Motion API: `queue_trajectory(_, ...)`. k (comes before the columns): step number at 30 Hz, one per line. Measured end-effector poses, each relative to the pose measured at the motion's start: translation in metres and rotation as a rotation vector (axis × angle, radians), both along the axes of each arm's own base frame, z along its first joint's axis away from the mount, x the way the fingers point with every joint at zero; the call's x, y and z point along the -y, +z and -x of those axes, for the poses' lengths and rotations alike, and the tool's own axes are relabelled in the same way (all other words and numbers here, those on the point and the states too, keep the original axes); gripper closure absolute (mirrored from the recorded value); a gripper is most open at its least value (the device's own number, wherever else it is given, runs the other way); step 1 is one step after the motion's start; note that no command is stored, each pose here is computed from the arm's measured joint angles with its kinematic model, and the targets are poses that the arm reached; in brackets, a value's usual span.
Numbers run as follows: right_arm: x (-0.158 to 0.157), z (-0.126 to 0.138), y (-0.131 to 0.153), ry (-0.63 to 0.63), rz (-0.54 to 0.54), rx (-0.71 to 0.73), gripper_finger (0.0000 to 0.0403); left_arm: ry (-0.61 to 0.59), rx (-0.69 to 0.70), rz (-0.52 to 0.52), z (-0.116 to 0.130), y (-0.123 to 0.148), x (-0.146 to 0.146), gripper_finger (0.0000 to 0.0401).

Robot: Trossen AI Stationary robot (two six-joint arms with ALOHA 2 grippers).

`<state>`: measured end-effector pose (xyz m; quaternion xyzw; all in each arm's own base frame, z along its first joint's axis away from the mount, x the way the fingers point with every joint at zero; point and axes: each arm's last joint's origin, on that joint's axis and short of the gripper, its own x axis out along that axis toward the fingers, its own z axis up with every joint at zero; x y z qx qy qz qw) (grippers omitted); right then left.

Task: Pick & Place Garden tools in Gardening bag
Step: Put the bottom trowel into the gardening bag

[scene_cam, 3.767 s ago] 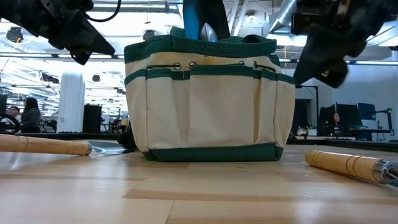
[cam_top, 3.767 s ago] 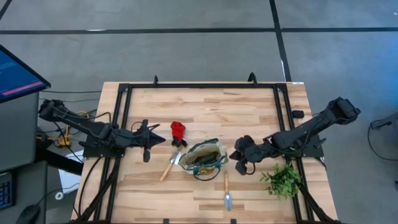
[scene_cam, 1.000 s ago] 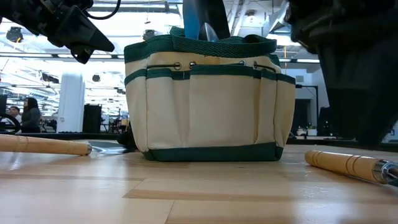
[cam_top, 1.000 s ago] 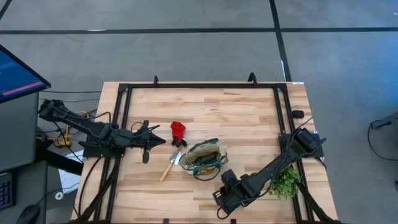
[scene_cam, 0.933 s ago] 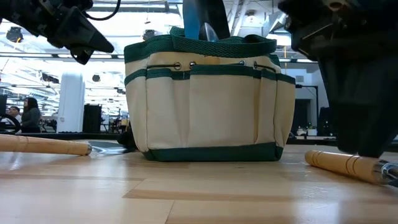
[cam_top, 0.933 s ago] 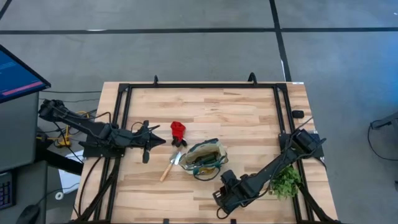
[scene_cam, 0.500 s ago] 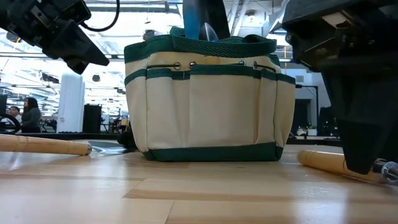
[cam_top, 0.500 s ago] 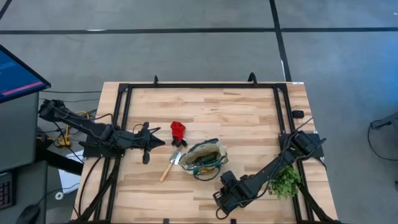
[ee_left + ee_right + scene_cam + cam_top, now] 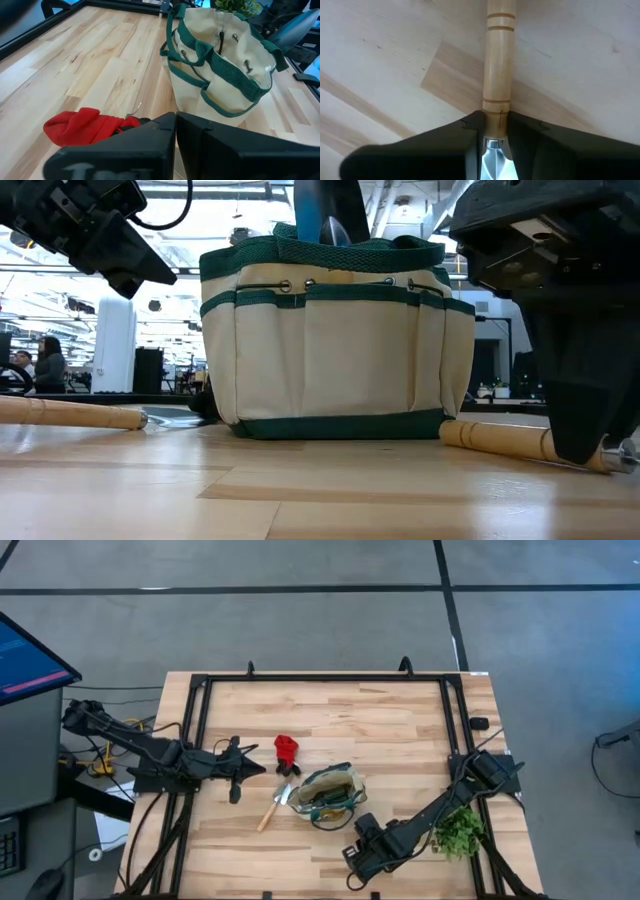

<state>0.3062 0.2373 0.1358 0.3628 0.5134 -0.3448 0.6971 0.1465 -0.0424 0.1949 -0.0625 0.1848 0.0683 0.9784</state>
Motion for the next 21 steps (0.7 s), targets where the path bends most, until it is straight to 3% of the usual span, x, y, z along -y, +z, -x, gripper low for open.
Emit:
queue_trajectory(8,-0.001,0.001,0.004,0.02,-0.007,0.006,0.0345,-0.003,0.007,0.005,0.0,0.001,0.0,0.0399)
queue_trajectory(21,-0.012,0.007,0.039,0.135,0.038,0.065,0.0352,-0.081,0.126,0.08,-0.004,0.013,0.004,0.0399)
